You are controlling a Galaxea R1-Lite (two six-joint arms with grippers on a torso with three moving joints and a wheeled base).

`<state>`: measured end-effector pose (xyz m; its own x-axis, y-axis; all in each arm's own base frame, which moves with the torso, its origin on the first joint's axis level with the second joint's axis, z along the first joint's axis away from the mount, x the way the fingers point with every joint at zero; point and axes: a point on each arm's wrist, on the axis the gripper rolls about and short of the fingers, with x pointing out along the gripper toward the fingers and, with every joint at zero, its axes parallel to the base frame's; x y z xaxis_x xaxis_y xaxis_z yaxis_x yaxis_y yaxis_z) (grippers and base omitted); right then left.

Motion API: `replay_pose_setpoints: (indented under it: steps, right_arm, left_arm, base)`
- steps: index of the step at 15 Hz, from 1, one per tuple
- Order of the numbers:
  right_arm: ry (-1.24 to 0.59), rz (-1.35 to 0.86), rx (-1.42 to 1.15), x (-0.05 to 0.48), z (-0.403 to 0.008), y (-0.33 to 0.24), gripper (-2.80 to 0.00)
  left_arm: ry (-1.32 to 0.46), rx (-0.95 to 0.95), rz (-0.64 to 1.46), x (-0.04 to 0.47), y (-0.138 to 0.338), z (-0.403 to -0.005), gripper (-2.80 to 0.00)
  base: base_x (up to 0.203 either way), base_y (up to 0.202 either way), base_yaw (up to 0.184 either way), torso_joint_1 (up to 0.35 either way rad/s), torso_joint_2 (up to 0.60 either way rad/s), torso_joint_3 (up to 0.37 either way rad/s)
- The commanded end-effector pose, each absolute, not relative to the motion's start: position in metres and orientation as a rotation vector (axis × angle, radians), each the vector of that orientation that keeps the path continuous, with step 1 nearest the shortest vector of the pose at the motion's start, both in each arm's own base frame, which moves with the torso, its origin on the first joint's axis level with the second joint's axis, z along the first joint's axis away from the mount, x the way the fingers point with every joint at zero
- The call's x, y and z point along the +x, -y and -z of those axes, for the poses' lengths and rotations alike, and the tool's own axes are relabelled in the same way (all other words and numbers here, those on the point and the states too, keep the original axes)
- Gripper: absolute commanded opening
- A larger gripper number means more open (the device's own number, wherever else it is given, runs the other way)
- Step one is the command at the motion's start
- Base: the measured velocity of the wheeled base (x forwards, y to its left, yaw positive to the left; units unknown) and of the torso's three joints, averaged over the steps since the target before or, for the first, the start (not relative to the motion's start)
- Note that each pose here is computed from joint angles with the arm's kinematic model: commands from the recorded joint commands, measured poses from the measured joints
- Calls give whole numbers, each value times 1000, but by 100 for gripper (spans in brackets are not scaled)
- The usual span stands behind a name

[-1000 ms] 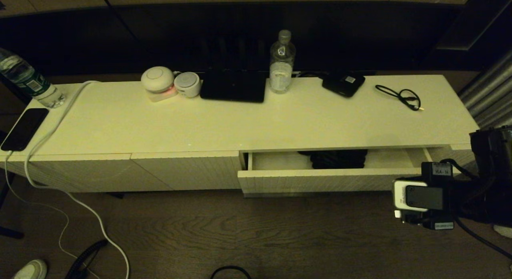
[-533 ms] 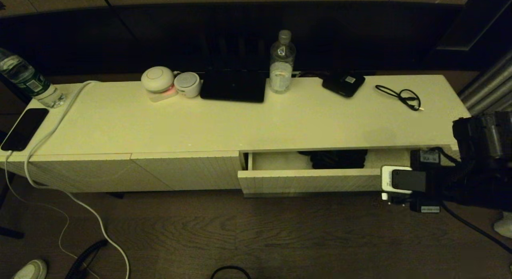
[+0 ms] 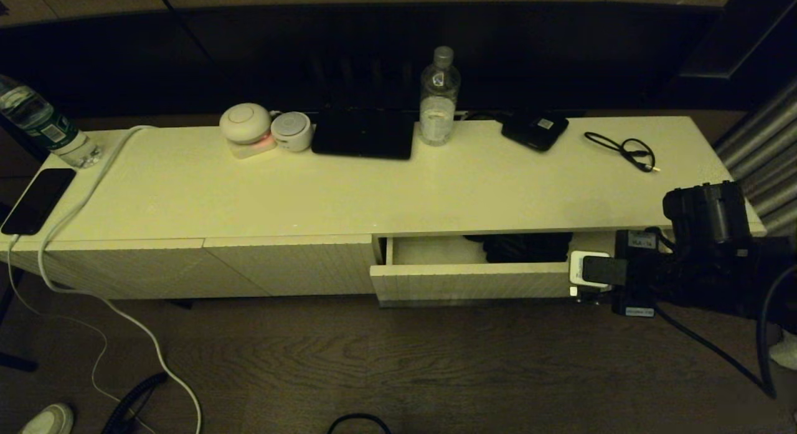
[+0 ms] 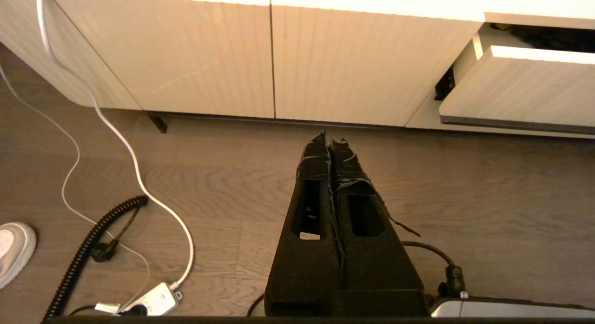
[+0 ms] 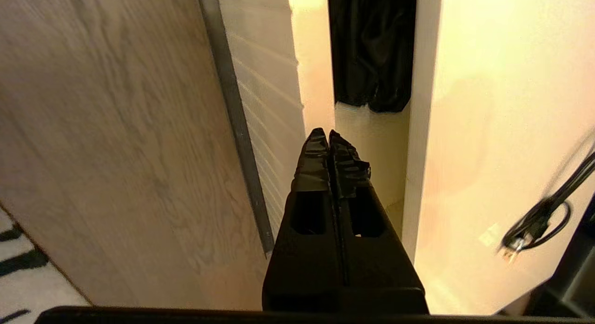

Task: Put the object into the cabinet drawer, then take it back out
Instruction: Open the drawer

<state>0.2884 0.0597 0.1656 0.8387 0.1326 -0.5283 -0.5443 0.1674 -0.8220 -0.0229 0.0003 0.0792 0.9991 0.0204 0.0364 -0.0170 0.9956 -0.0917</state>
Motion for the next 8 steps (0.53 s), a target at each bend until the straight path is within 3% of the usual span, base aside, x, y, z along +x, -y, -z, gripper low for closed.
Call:
replay_pose_setpoints:
  steps: [1,8]
  right_arm:
    - [-405,-502,-1332,298,-154,-61,-280]
    - [-394,-445,-1293,316,-148,-64,-280]
  left_arm:
    - [39,-92,-20,-23,0,-79,-280]
    - [39,-92,-20,-23,0,-79,-280]
  base:
    - [0,0,0,0,0,0]
    - [0,0,0,0,0,0]
